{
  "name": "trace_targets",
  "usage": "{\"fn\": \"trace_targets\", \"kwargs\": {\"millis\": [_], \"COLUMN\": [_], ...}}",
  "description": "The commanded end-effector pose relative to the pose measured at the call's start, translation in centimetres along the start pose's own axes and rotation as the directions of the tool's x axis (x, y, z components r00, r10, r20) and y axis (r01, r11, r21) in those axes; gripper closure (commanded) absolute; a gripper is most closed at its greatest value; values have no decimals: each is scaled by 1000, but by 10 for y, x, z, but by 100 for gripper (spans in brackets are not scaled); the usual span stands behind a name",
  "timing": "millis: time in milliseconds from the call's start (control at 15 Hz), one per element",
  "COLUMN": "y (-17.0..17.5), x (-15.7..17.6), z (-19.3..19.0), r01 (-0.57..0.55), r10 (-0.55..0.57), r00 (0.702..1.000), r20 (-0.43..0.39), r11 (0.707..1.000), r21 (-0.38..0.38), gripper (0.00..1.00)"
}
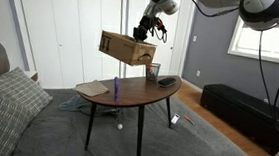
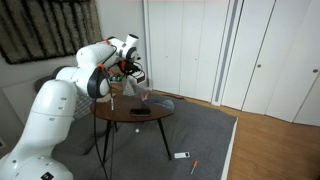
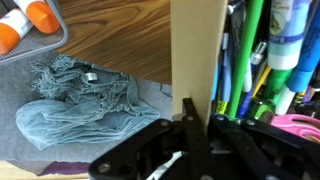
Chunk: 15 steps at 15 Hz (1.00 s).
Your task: Turn the box making the arrow on the box face the purple marker
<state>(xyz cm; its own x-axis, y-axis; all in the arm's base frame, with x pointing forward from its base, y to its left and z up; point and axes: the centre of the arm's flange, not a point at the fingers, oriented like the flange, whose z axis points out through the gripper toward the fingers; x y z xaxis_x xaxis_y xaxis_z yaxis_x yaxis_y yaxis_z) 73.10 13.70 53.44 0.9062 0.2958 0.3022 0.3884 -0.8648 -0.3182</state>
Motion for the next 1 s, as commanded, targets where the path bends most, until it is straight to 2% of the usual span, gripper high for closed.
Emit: {"fn": "trace_targets", "kwargs": {"millis": [0, 200, 533, 933], "y": [-22, -23, -25, -33], "x": [-22, -31, -50, -77], "z": [-48, -58, -55, -42], "r01": [-158, -267, -422, -443], "r10": [160, 266, 412, 426], "r00": [983, 953, 878, 866], "r20": [-91, -144, -245, -260], "r11": [987, 964, 906, 897], "r21": [29, 15, 10, -5], "gripper": [98, 98, 98, 98]}}
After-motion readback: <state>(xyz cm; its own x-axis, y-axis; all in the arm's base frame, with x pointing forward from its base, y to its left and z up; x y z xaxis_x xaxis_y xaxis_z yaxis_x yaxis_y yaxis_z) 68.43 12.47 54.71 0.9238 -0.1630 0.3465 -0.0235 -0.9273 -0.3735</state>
